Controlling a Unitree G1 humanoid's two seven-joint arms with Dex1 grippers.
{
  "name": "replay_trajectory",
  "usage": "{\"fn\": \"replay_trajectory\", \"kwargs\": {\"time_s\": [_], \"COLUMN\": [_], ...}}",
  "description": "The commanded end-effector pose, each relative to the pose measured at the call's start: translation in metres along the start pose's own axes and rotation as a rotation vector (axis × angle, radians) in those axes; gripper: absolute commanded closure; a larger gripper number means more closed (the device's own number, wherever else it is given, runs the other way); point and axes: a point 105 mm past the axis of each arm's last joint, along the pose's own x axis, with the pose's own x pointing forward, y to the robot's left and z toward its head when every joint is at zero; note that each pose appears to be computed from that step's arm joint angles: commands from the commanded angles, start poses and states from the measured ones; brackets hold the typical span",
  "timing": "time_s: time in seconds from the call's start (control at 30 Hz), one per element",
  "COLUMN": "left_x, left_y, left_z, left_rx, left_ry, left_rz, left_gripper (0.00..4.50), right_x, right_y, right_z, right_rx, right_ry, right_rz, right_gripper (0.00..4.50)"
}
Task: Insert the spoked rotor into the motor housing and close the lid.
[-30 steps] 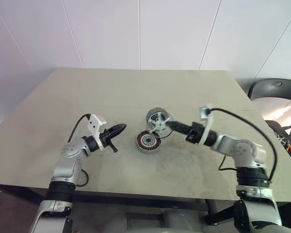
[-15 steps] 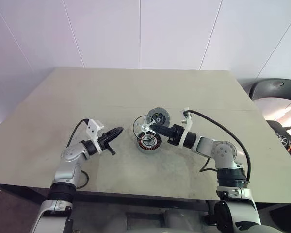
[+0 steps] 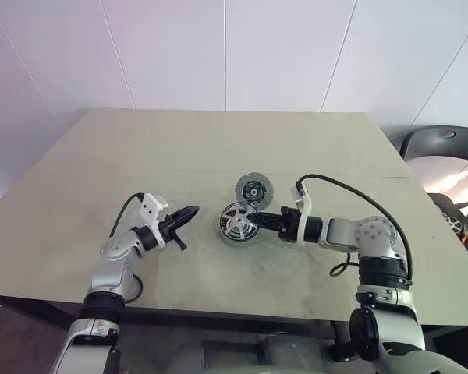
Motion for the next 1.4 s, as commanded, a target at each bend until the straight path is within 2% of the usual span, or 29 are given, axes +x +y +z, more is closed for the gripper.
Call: {"fn": "replay_trajectory", "kwargs": {"time_s": [0.03, 0.8, 1.03, 1.4], "left_x": [0.002, 0.005, 0.006, 0.010], "left_y": [0.000, -0.010, -0.011, -0.014], "left_z": [0.017, 0.031, 0.036, 0.041], "left_rx": [0.033, 0.036, 0.039, 0.038], "left_ry": [-0.055, -0.066, -0.067, -0.070], "left_rz": [-0.028, -0.045, -0.044, -0.053], "left_gripper": [4.50, 4.50, 4.50, 4.50], "right_x": [0.001, 0.013, 0.010, -0.008], "right_y": [0.009, 0.000, -0.001, 0.006], "right_z": [0.014, 0.007, 0.013, 0.027], "right_rx": [0.000, 0.039, -0.007, -0.093], "right_ry": [-0.060, -0.062, -0.072, -0.066], "right_rz": [0.039, 0.011, -0.017, -0.014], "right_gripper": [3.96, 3.96, 1.77, 1.77]}}
